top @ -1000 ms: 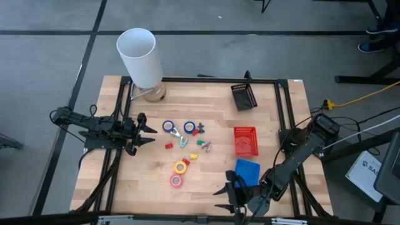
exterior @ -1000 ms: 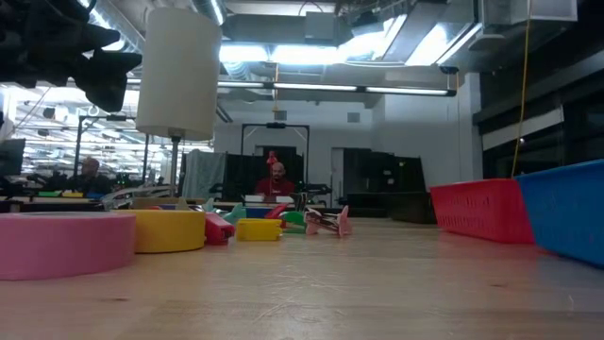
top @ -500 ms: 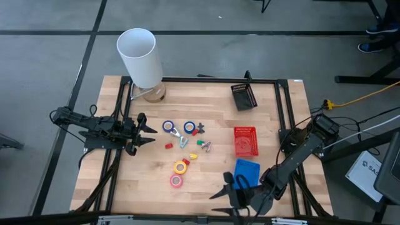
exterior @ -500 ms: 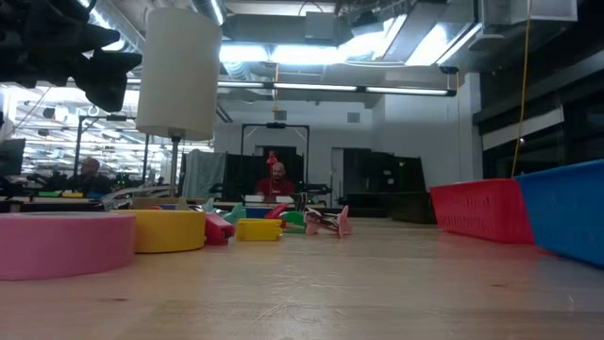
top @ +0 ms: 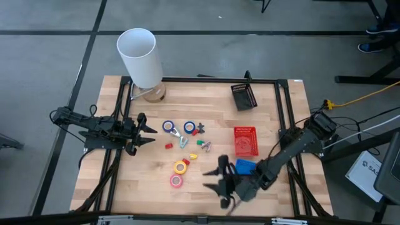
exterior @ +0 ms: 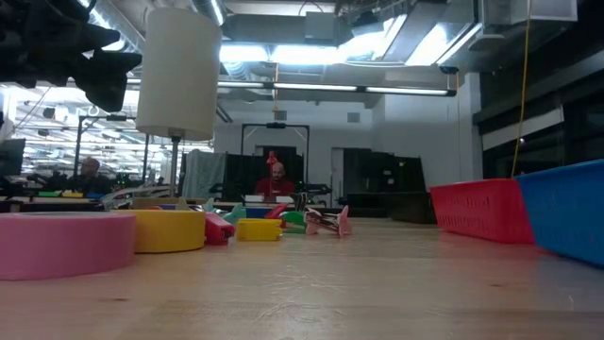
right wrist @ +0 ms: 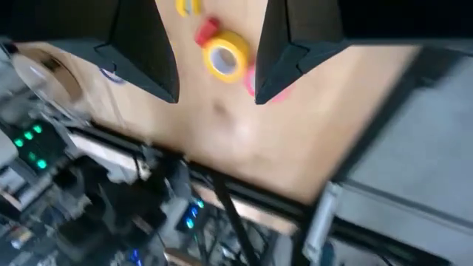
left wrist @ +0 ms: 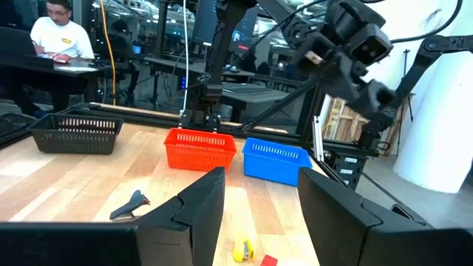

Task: Pick and place Stapler, Stapler remover, tape
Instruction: Put the blue tape into the black basket

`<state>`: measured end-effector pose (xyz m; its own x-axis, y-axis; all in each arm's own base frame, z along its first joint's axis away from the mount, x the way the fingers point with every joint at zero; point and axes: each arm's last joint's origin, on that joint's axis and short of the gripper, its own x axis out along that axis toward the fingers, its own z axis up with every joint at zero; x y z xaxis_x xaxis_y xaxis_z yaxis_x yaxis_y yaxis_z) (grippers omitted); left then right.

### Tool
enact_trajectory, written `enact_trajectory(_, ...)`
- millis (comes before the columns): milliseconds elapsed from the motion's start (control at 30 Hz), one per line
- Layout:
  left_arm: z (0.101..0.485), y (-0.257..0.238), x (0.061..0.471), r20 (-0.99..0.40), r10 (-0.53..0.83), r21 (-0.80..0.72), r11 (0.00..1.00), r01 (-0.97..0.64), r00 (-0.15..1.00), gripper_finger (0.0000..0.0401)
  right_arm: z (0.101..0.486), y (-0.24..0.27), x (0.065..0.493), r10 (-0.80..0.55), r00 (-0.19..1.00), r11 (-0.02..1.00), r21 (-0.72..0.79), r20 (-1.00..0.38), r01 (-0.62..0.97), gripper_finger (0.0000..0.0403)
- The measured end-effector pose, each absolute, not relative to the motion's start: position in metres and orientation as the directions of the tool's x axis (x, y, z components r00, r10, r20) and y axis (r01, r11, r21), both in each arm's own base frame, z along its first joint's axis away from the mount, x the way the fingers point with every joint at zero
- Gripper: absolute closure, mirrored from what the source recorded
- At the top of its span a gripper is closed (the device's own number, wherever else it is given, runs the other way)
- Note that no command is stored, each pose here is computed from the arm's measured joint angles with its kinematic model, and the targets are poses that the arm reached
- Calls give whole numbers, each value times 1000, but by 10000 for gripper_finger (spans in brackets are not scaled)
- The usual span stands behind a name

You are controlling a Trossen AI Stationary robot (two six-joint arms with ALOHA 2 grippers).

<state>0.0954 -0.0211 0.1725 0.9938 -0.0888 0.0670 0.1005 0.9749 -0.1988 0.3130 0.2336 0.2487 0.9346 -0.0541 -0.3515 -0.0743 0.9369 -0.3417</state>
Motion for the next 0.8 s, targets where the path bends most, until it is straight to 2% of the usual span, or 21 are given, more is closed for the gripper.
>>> enact_trajectory(233,173,-21,95,67,-89,-199,975,100,994,232,240,198,333,-110,889,933,-355,-444,-62,221)
enact_trajectory(433,173,-21,95,68,-89,-199,975,100,994,232,234,182,341,-102,859,968,-250,-501,-31,221)
enact_trajectory(800,173,-21,95,67,-89,-199,975,100,994,232,220,144,361,-206,816,921,-389,-540,-25,221)
